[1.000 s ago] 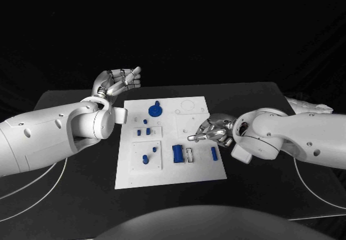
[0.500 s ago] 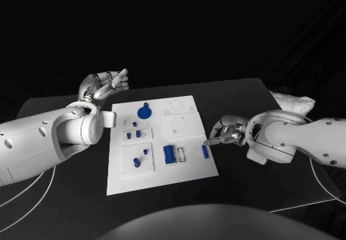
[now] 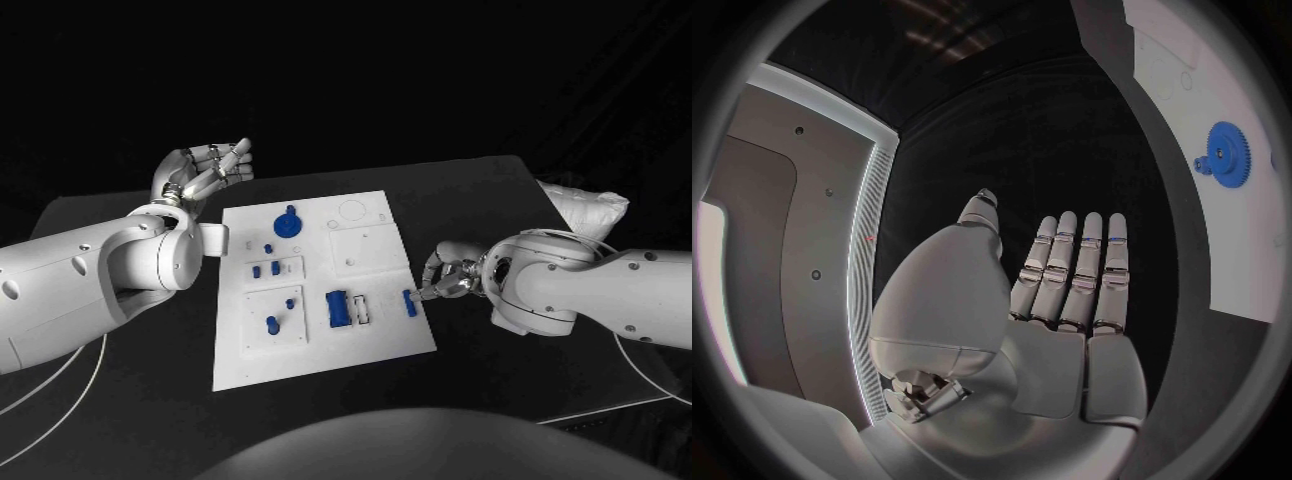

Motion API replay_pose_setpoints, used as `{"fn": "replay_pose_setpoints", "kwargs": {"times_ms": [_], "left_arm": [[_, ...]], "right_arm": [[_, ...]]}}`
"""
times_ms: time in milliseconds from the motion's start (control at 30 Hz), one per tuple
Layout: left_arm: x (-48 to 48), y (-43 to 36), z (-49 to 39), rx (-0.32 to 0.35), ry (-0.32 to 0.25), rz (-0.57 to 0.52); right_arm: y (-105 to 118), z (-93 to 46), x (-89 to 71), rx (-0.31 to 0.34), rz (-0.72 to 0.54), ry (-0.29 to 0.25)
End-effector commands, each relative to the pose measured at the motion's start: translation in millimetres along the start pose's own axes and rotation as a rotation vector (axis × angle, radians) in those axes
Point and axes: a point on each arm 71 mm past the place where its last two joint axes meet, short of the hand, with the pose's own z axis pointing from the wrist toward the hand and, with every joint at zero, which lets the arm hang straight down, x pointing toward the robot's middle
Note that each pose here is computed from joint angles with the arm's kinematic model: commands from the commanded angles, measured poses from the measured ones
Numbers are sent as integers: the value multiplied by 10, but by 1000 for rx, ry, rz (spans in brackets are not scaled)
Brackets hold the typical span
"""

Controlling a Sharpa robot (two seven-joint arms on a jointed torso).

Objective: Assemble the parts on the task board

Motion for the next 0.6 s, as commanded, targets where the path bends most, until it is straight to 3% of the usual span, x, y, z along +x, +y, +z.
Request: {"fn": "replay_pose_setpoints", "kwargs": {"times_ms": [33, 600], "left_arm": [[23, -16, -3, 10, 19, -7], [19, -18, -12, 10, 21, -9]], "right_arm": [[-1, 30, 28, 12, -50, 2], [24, 179, 123, 20, -65, 28]]}}
